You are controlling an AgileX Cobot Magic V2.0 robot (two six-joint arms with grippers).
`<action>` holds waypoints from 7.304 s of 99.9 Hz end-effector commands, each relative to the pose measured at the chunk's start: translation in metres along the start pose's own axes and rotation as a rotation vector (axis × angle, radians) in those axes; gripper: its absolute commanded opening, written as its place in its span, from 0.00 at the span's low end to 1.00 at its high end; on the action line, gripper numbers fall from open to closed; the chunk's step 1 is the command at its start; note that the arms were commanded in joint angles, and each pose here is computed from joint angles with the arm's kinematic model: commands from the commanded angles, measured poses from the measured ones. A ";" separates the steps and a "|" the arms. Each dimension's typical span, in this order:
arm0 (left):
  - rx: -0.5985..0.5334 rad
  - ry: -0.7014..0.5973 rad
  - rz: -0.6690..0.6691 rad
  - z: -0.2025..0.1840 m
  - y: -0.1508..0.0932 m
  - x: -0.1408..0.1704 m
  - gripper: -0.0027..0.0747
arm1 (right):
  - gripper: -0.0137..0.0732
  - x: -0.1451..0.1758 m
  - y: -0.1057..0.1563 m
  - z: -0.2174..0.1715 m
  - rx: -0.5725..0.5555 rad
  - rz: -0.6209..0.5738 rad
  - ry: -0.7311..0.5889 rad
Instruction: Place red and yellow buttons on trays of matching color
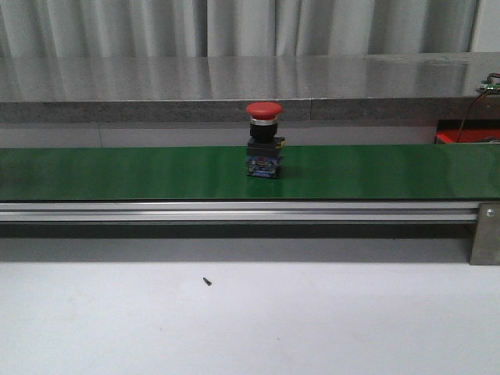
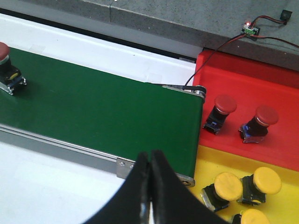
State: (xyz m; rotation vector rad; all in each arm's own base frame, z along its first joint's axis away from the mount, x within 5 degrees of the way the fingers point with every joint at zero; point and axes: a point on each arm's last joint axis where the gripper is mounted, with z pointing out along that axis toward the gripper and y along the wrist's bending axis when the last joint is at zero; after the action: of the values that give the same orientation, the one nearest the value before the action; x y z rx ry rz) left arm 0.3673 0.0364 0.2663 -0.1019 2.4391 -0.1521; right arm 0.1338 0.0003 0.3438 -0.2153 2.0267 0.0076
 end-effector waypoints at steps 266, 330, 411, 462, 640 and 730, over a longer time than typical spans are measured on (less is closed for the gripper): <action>0.099 -0.662 0.137 -0.207 -0.051 0.138 0.01 | 0.87 -0.028 -0.009 0.037 -0.092 0.137 0.089; 0.110 -0.662 0.121 -0.207 -0.051 0.138 0.01 | 0.87 -0.047 -0.052 0.187 -0.131 0.182 0.333; 0.110 -0.660 0.120 -0.207 -0.051 0.138 0.01 | 0.25 -0.079 -0.072 0.220 -0.157 0.167 0.329; 0.110 -0.660 0.120 -0.207 -0.051 0.138 0.01 | 0.25 -0.111 -0.153 0.278 -0.031 0.198 0.204; 0.110 -0.660 0.120 -0.207 -0.051 0.138 0.01 | 0.86 -0.134 -0.099 0.212 -0.285 0.079 0.420; 0.110 -0.660 0.120 -0.207 -0.051 0.138 0.01 | 0.86 -0.060 0.052 0.190 -0.309 -0.149 0.256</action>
State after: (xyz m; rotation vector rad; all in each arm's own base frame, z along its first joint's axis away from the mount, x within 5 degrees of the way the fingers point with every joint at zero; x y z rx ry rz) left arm 0.1292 -0.0140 0.3272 0.0739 1.8670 -0.1614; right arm 0.3187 0.0736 0.2809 -0.6208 2.4186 0.2435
